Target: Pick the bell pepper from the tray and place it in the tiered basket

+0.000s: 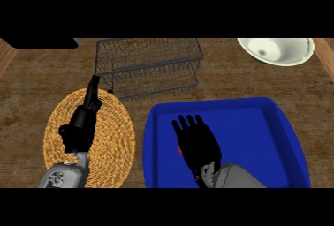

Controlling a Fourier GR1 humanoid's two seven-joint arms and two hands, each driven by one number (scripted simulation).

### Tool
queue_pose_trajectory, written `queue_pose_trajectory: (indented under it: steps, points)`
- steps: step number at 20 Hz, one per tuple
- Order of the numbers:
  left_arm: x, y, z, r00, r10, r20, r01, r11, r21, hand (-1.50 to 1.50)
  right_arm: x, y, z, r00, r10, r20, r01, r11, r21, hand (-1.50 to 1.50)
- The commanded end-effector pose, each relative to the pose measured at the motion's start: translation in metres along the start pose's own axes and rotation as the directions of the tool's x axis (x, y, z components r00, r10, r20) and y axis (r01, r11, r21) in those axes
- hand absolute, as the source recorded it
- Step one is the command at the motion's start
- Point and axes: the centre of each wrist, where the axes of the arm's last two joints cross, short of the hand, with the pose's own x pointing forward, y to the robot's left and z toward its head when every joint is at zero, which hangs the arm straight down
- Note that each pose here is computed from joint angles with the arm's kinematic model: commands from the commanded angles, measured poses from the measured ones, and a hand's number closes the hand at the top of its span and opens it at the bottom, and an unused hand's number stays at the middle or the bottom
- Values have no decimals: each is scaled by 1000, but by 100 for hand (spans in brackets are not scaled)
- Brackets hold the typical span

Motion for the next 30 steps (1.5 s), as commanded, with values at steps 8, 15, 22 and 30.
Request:
queue_pose_trajectory:
  steps: [8, 15, 22, 30]
  points:
    - [12, -3, 1, 1000, -15, 9, 15, 1000, 4, 0, 2, 1, 4, 998, -60, 18, 62, 991, -117, 150]
    - [11, -4, 9, 1000, -7, 10, 7, 1000, 0, 0, 8, 46, -3, 993, 107, 43, -93, 965, -246, 150]
    - [10, -17, 1, 1000, 1, 13, 0, 998, -65, 0, 59, 20, -27, 972, 65, -226, -78, 996, -51, 150]
    - [8, -26, -2, 1000, 0, 14, 1, 997, -72, 0, 87, -12, -15, 940, -38, -339, -41, 974, -224, 150]
